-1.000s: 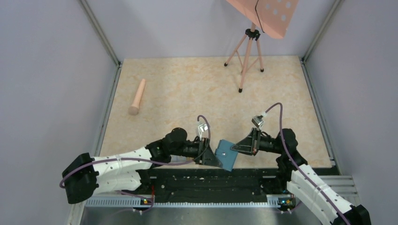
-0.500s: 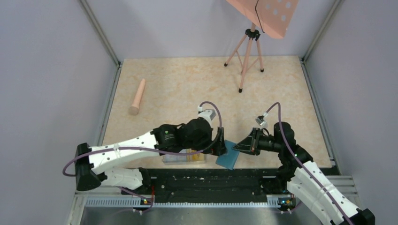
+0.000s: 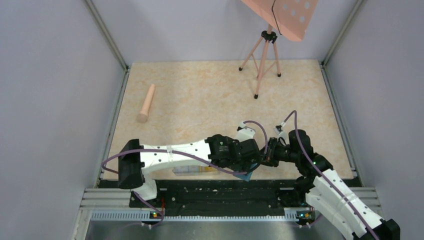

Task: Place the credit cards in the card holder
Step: Open the card holder.

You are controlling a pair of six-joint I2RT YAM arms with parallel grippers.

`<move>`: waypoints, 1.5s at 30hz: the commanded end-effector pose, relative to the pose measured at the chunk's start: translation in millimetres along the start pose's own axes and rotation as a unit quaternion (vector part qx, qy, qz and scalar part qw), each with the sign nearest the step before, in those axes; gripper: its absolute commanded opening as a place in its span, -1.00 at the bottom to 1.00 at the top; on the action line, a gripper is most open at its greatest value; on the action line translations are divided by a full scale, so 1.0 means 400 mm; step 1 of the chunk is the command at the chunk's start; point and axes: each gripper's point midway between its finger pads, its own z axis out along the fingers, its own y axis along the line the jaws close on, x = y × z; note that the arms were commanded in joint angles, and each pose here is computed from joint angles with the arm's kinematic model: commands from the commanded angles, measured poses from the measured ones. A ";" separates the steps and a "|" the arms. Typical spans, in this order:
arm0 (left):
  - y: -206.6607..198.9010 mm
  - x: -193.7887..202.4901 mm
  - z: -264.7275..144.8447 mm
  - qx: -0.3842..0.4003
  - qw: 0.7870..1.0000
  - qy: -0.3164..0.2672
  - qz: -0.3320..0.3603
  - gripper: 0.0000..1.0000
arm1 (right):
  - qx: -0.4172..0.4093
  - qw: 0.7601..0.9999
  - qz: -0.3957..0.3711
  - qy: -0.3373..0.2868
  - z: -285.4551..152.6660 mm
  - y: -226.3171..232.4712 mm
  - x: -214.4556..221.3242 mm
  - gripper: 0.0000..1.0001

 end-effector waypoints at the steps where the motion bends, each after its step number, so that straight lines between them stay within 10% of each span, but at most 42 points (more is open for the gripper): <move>1: -0.012 -0.042 -0.010 -0.007 1.000 -0.026 0.009 0.54 | -0.025 0.999 -0.021 -0.006 -0.017 0.056 -0.007 -1.00; 14: 0.045 -0.028 0.045 -0.093 0.995 -0.023 -0.003 -0.34 | -0.026 0.999 -0.018 0.004 -0.026 0.051 0.012 -1.00; 29: 0.229 0.025 0.076 -0.116 0.988 0.010 -0.101 -0.44 | -0.032 0.999 -0.022 0.018 -0.044 0.053 0.038 -1.00; 38: 0.195 0.003 -0.010 0.077 0.983 -0.034 -0.160 0.00 | -0.044 0.998 -0.037 0.022 -0.052 0.066 0.044 -1.00; 45: 0.113 -0.035 -0.111 0.277 0.939 -0.099 -0.180 0.76 | -0.058 0.997 -0.041 0.025 -0.059 0.084 0.047 -1.00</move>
